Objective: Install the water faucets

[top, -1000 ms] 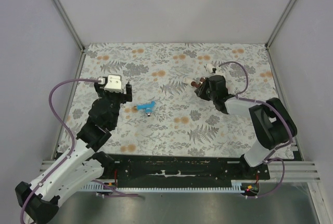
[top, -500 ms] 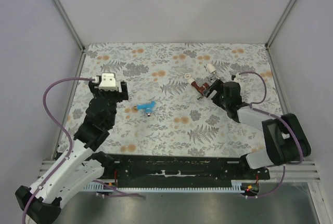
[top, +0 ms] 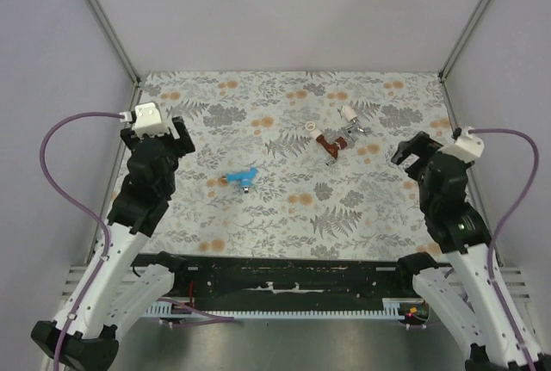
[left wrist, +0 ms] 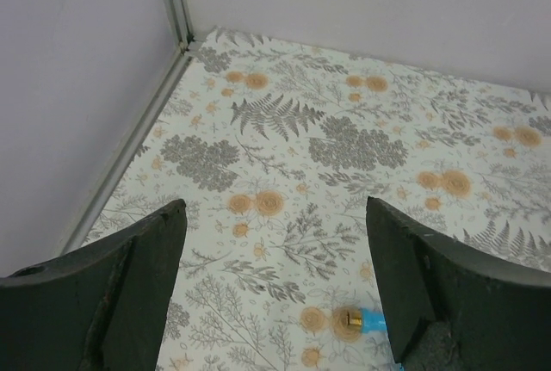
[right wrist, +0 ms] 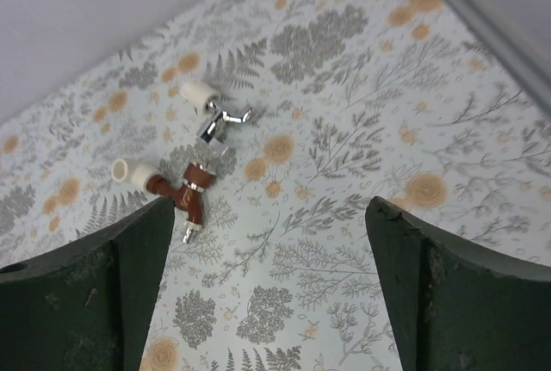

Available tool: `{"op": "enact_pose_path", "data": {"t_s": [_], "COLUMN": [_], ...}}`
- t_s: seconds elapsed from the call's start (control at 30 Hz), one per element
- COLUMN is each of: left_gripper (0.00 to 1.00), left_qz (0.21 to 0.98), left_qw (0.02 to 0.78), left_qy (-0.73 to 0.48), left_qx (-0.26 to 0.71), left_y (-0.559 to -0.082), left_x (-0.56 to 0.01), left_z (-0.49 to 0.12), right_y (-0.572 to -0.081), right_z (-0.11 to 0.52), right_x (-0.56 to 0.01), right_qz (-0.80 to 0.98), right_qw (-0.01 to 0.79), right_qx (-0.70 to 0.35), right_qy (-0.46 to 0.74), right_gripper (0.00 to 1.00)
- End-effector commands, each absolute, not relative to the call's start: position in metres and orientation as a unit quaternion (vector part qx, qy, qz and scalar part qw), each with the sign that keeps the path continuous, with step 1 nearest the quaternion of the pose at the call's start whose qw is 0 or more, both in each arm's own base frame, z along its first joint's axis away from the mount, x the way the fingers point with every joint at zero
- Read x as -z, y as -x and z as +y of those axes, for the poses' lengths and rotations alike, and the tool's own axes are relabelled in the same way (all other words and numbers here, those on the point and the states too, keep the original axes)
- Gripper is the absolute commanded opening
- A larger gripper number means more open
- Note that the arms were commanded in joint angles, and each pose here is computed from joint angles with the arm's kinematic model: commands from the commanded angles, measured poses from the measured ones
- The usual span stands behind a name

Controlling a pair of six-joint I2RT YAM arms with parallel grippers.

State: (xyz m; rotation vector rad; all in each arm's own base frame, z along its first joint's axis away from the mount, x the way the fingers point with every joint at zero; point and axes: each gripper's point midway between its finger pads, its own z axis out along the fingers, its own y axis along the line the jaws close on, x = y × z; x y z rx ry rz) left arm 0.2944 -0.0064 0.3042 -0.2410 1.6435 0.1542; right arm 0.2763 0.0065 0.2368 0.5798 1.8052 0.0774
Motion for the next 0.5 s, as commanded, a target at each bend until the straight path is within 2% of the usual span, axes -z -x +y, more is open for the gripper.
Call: {"op": "enact_pose_path", "data": {"t_s": [0.0, 0.17, 0.47], "left_gripper": [0.89, 0.9, 0.91], "left_qz": [0.756, 0.757, 0.68], "left_qw": [0.64, 0.631, 0.715], "left_qy": [0.134, 0.164, 0.162], "left_qx": [-0.028, -0.051, 0.008], "left_y": [-0.285, -0.248, -0.205], "left_x": [-0.315, -0.303, -0.303], "left_z": [-0.013, 0.01, 0.018], "right_y": [-0.227, -0.19, -0.171], "right_z": [-0.032, -0.05, -0.06], "right_x": [-0.285, -0.322, -0.316], "right_qz": [0.737, 0.687, 0.663], "right_qw": [0.629, 0.687, 0.712], "right_qx": [0.034, 0.045, 0.057], "right_qy": [-0.245, -0.232, -0.227], "right_gripper": [0.98, 0.98, 0.98]}}
